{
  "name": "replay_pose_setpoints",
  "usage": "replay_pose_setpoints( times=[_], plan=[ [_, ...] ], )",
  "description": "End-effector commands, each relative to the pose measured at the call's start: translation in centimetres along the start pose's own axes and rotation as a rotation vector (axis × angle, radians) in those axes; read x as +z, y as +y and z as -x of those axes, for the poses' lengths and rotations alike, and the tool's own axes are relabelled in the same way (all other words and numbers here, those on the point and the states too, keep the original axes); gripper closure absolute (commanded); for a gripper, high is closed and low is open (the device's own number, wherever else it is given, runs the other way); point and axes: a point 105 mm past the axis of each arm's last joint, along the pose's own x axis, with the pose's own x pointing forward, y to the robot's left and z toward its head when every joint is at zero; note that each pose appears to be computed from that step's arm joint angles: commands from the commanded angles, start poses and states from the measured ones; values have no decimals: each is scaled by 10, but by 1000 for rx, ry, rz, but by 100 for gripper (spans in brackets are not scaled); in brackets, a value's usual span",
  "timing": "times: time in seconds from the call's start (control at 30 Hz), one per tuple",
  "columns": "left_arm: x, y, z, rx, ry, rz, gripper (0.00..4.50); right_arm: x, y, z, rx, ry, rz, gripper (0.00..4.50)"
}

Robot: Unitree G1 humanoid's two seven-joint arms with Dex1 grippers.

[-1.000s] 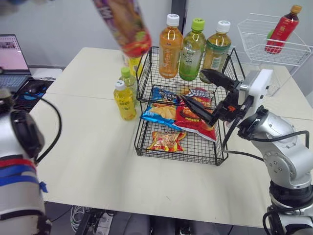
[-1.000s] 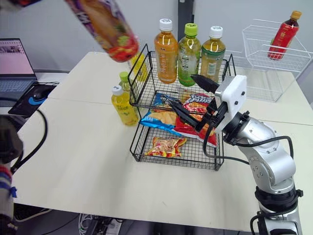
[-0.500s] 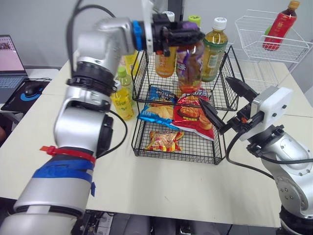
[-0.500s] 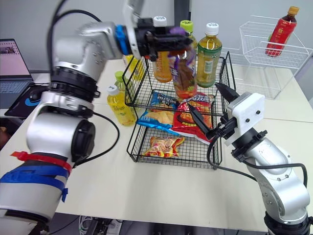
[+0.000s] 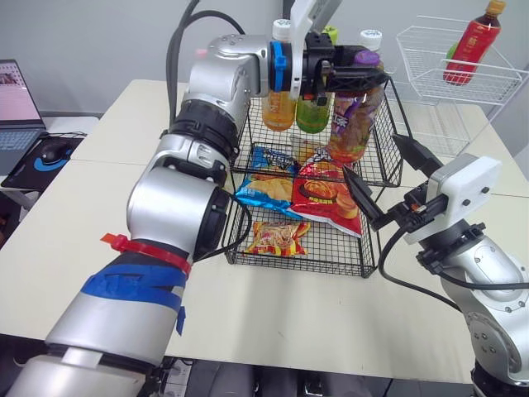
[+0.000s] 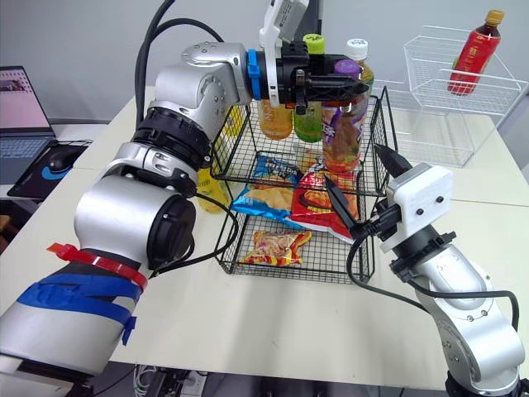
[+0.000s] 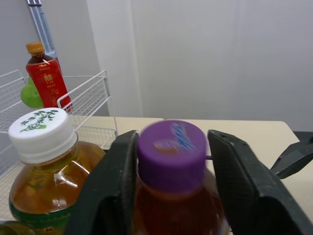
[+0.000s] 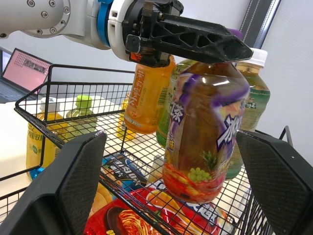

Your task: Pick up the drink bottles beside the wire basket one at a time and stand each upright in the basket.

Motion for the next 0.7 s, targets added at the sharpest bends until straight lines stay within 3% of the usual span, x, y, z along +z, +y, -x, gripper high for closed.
replay_pose_setpoints(
  times=[0.03,0.13,0.4,0.57,0.7],
  plan=[
    [37,-5,-2,-24,-85,-74,97,14,2,3,5,-50,30,0],
    [49,-4,6,-23,-139,-61,6,14,5,1,24,-54,23,0],
    [61,2,72,76,-215,-34,2,14,27,-5,226,-65,-40,0],
    [54,14,130,387,-185,-111,2,13,39,-16,394,-75,-89,0],
    [42,8,197,655,-112,-158,2,10,50,-27,537,-83,-110,0]
  ],
)
